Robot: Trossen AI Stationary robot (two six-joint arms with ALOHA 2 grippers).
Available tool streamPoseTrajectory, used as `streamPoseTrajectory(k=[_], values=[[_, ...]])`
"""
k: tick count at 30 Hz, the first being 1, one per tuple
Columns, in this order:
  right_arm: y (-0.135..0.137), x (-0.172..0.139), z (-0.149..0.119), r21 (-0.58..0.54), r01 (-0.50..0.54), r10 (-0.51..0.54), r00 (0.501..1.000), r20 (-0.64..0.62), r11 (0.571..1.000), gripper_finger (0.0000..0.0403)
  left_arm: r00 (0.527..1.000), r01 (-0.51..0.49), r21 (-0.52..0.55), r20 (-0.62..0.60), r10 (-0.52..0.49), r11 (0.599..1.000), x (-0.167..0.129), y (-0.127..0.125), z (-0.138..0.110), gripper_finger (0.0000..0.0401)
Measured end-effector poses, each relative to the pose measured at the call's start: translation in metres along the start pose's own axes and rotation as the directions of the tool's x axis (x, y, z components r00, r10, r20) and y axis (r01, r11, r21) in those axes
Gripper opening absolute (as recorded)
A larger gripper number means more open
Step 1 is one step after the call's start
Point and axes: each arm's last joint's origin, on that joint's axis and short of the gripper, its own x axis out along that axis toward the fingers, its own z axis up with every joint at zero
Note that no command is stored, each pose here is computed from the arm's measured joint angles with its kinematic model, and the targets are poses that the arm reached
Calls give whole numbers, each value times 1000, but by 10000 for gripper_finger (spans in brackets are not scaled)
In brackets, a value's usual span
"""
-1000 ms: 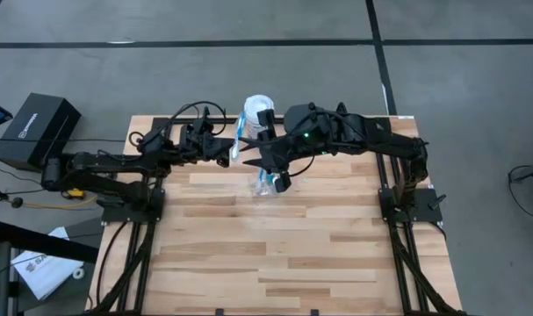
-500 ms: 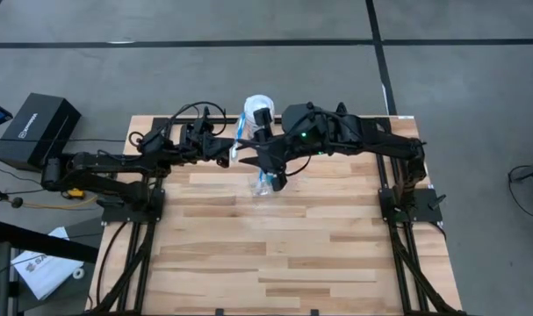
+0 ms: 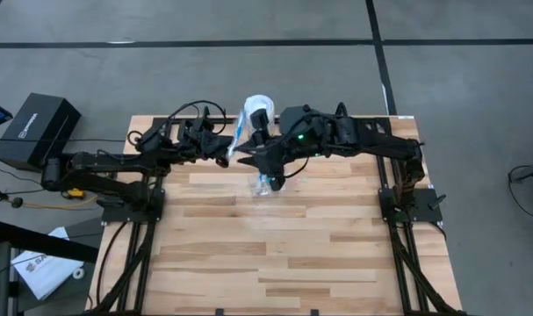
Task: Pick & Place toothbrushing station
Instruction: Put the bottom blue toothbrush into the transparent organizer
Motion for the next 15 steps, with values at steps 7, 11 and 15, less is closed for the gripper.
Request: streamPoseTrajectory(k=[7, 11, 15], values=[[3, 7, 3, -40, 19, -19, 1000, -1, 999, 120, 999, -15, -3, -37, 15, 1000, 8, 3, 0, 0], [3, 8, 3, -47, 41, -42, 999, -16, 998, 120, 998, -39, -8, -42, 39, 999, 9, 10, 1, 0], [2, 7, 3, -36, 49, -49, 999, -13, 998, 120, 998, -36, -10, -42, 36, 999, 10, 10, 1, 0]])
